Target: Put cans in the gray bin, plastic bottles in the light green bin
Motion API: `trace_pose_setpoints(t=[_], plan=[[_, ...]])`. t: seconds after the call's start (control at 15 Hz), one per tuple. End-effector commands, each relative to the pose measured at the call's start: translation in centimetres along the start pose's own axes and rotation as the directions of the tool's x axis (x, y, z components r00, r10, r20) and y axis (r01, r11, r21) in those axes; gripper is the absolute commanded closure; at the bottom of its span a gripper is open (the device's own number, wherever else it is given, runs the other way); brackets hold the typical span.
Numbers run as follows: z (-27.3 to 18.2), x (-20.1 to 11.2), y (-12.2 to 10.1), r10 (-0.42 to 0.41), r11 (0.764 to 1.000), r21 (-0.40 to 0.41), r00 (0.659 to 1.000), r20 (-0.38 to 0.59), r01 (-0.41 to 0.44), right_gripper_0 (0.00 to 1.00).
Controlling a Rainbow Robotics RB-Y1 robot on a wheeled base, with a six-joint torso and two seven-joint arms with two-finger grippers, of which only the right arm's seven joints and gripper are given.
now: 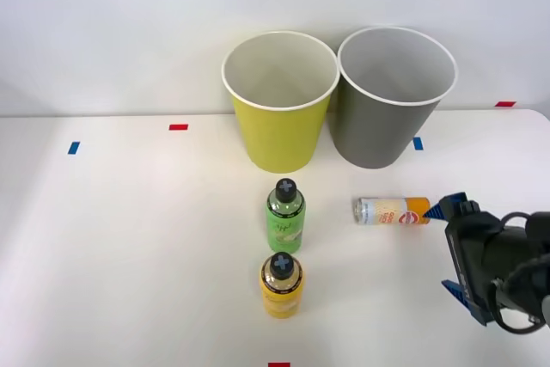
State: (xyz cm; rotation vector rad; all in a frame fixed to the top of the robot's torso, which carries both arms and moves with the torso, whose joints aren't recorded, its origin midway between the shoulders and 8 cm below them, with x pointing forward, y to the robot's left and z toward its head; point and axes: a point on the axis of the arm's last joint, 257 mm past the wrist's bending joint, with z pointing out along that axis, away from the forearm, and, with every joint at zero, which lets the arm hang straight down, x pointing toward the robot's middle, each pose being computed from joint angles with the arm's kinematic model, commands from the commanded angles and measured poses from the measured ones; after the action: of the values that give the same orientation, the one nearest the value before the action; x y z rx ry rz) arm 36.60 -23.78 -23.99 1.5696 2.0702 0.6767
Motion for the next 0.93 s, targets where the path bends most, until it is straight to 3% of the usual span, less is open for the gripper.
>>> trace_pose_setpoints(t=[0.07,0.27,0.47,0.6,0.73,0.93], plan=[[1.7,-0.7,1.6,0.006,1.0,0.008,1.0,0.016,-0.006,0.0],[2.5,-0.1,1.9,0.053,0.998,0.021,0.999,0.01,-0.053,0.0],[4.8,0.0,4.0,0.143,0.989,0.028,0.989,0.046,-0.144,0.0],[5.9,-0.7,4.5,0.161,0.984,0.059,0.984,0.075,-0.166,0.0],[5.8,-1.4,3.9,0.16,0.978,0.114,0.981,0.111,-0.173,0.0],[6.4,-0.8,3.7,0.179,0.97,0.151,0.98,0.081,-0.19,0.0]])
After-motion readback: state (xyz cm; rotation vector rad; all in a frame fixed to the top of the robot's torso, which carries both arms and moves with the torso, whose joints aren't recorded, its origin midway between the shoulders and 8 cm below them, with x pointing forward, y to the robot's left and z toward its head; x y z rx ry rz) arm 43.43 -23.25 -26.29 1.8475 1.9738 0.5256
